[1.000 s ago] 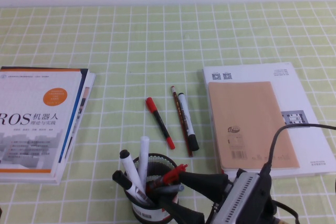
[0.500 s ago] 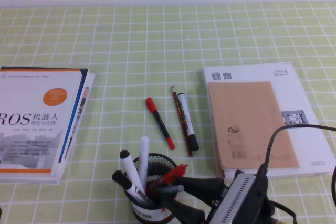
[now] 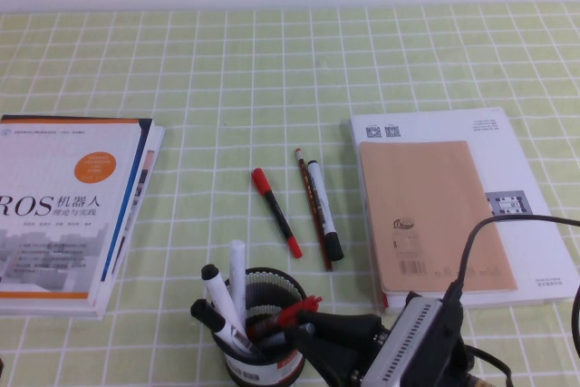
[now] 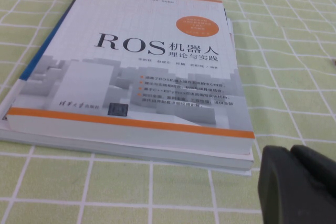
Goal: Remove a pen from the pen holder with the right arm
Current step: 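Take a marker out of the pen holder and lay it on the table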
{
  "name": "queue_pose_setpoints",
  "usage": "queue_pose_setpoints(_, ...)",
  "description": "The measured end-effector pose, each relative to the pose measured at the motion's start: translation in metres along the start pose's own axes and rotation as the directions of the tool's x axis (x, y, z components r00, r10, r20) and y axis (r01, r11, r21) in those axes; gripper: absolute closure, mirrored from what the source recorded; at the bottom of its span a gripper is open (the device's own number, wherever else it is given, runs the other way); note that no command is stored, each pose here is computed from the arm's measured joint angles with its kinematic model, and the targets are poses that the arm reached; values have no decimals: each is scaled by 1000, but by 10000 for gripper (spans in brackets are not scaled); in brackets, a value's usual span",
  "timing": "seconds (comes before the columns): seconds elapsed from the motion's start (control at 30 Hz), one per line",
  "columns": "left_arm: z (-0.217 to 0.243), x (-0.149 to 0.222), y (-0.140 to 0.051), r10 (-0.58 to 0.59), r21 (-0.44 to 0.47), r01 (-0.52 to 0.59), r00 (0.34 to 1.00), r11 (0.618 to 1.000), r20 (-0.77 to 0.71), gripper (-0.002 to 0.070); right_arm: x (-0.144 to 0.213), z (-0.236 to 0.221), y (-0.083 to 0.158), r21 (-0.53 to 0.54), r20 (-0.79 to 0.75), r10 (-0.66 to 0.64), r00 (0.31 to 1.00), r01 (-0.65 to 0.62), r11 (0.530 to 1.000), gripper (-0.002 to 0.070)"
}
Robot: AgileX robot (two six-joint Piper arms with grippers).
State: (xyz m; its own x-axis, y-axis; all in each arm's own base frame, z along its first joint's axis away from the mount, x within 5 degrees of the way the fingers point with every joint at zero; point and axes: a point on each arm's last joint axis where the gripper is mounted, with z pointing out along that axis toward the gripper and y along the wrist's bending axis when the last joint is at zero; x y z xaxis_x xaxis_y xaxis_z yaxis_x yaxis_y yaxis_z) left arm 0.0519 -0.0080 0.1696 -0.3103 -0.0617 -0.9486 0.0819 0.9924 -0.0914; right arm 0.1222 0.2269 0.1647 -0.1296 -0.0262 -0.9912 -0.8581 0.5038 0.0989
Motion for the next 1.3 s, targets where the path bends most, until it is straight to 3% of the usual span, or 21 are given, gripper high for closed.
queue_pose_setpoints(0.53,0,0,0,0,0,0,1000,1000,0,683,-42,-16,-4,61,125,102,987,-110,992,631)
queue_pose_setpoints(0.73,0,0,0,0,0,0,1000,1000,0,683,-68,-20,-1,69,33,133,991,-135,988,631)
queue_pose_setpoints(1.13,0,0,0,0,0,0,1000,1000,0,683,-138,-19,9,61,-113,-3,994,10,998,631)
queue_pose_setpoints(1.3,0,0,0,0,0,0,1000,1000,0,683,-161,-19,-7,82,-163,6,987,7,997,631)
